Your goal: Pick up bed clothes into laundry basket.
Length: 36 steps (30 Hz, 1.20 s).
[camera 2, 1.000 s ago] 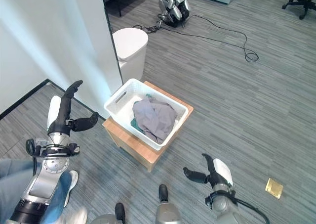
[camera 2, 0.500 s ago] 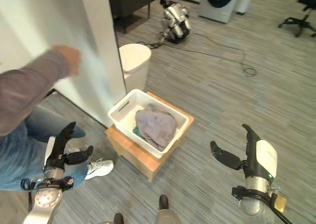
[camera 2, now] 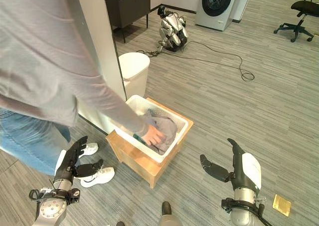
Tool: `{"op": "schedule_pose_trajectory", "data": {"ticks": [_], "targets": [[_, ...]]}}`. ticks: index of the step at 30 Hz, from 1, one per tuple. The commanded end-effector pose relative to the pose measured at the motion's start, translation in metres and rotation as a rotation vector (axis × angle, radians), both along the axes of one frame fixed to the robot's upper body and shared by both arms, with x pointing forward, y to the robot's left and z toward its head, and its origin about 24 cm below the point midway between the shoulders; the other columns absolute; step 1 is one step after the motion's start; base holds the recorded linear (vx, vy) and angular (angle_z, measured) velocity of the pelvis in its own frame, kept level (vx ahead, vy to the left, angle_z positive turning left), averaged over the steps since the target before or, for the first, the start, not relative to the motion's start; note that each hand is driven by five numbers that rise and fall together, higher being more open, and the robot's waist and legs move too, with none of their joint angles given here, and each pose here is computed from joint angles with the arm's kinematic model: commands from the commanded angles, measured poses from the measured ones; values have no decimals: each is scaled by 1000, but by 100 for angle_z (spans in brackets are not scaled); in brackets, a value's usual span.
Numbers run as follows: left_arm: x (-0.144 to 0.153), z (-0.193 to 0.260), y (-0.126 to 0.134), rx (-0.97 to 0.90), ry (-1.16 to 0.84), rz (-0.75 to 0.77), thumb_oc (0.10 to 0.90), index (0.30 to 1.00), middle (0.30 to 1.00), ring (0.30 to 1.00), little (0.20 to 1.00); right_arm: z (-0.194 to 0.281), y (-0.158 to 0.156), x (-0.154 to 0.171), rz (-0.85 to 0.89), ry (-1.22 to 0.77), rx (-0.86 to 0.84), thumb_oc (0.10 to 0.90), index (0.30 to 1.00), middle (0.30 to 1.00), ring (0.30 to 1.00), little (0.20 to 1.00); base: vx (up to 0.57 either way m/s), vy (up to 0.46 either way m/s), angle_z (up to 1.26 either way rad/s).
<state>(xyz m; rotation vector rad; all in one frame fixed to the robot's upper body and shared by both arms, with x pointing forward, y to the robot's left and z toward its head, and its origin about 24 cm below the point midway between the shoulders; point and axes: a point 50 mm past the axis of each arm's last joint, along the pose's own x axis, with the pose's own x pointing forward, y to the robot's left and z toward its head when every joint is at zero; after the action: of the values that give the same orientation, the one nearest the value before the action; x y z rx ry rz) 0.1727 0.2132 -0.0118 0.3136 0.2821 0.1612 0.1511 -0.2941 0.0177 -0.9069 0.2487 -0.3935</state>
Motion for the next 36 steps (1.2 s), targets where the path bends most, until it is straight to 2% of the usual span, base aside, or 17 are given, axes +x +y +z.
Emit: {"op": "schedule_pose_trajectory", "data": {"ticks": [1, 14, 15, 20, 25, 31, 36], "targets": [[33, 40, 5, 51, -233, -53, 800, 900, 900, 900, 900, 59, 9, 33, 121, -304, -92, 800, 900, 900, 900, 900, 53, 3, 0], [34, 47, 15, 4, -295, 42, 800, 900, 900, 900, 900, 76, 19, 43, 171, -415, -52, 800, 900, 900, 900, 900, -10, -10, 3], [33, 49, 16, -88, -315, 61, 800, 900, 900, 900, 900, 80, 23, 49, 205, -424, -57, 800, 900, 900, 900, 900, -41, -68, 28], [29, 48, 20, -226, -352, 146, 800, 900, 900, 900, 900, 90, 38, 62, 304, -435, -121, 800, 900, 900, 900, 900, -46, -114, 42], [28, 45, 24, -229, -350, 181, 800, 900, 900, 900, 900, 92, 47, 66, 353, -451, -105, 800, 900, 900, 900, 900, -37, -114, 33], [12, 31, 31, -284, -311, 258, 800, 900, 900, 900, 900, 108, 67, 78, 468, -525, -119, 800, 900, 900, 900, 900, -71, -120, 30], [22, 38, 36, -279, -362, 269, 800, 900, 900, 900, 900, 118, 73, 92, 463, -590, -126, 800, 900, 900, 900, 900, -316, -97, 58]]}}
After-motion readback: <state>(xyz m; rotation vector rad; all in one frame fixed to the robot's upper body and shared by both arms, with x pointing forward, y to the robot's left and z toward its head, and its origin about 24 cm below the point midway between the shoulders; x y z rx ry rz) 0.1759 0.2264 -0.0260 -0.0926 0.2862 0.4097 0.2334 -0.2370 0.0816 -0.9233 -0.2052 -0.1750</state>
